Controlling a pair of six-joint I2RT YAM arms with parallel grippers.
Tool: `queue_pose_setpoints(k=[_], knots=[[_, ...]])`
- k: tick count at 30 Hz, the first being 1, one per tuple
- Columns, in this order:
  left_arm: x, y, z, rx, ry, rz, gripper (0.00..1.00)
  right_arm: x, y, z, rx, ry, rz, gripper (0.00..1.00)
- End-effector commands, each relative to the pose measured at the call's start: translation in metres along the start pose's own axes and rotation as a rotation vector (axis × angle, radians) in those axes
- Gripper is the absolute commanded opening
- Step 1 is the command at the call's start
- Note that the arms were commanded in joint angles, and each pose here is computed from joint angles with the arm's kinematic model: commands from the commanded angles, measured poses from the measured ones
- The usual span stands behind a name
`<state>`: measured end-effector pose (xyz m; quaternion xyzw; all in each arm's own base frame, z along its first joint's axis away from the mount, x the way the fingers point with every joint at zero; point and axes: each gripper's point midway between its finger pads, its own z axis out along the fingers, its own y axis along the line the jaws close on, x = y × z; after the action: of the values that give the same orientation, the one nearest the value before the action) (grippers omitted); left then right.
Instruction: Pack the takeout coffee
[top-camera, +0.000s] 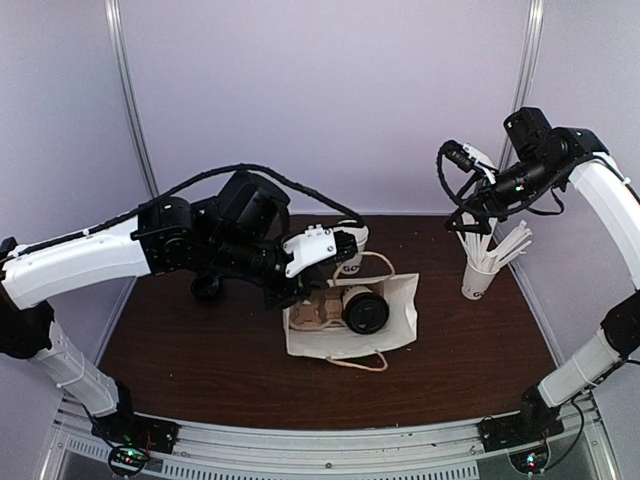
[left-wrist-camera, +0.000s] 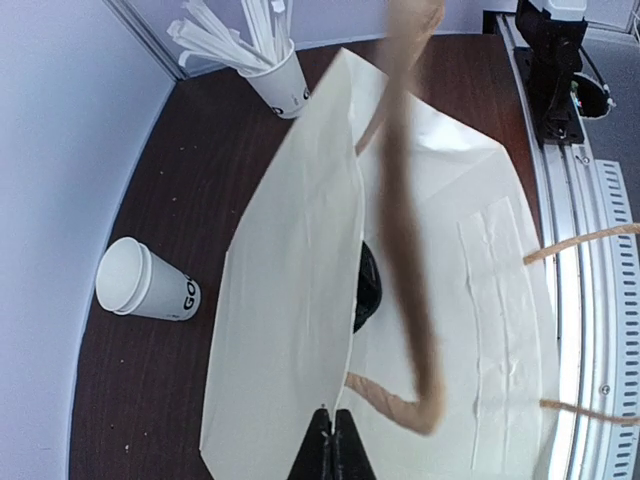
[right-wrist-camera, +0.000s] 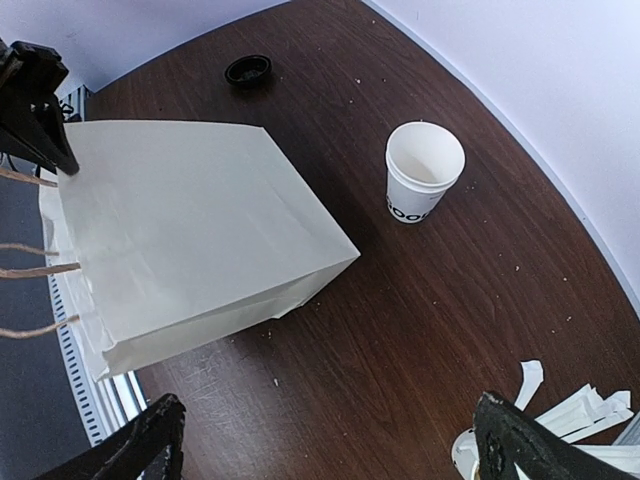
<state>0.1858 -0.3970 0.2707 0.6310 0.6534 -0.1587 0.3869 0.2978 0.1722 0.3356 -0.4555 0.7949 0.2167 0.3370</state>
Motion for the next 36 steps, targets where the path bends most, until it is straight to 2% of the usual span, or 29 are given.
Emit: queue_pose_setpoints(k=[1, 8, 12, 20, 23, 26, 30, 34, 36], knots=[[-0.017, 0.021, -0.017, -0.132, -0.081, -0.022, 0.00, 0.001, -0.004, -0.001, 0.020, -0.006, -0.004, 1.00], [-0.016, 0.032, -0.011, -0.185, -0.079, -0.018, 0.00, 0.014, -0.031, -0.002, 0.145, 0.056, 0.018, 1.00], [-0.011, 0.051, 0.000, -0.199, -0.060, -0.077, 0.00, 0.033, -0.058, -0.005, 0.221, 0.110, 0.076, 0.99], [0.006, 0.097, 0.010, -0.229, -0.029, -0.264, 0.00, 0.083, -0.102, -0.007, 0.368, 0.255, 0.144, 0.87], [0.015, 0.110, 0.013, -0.243, -0.016, -0.313, 0.11, 0.097, -0.111, -0.007, 0.415, 0.310, 0.135, 0.83], [0.018, 0.119, 0.013, -0.262, -0.015, -0.339, 0.31, 0.108, -0.112, -0.008, 0.430, 0.351, 0.140, 0.82], [0.012, 0.128, 0.006, -0.295, -0.040, -0.350, 0.53, 0.129, -0.113, -0.009, 0.455, 0.422, 0.153, 0.82], [0.006, 0.136, -0.005, -0.331, -0.065, -0.363, 0.65, 0.148, -0.121, -0.010, 0.495, 0.476, 0.190, 0.82], [0.003, 0.138, -0.010, -0.337, -0.075, -0.364, 0.68, 0.155, -0.126, -0.009, 0.506, 0.490, 0.225, 0.80]])
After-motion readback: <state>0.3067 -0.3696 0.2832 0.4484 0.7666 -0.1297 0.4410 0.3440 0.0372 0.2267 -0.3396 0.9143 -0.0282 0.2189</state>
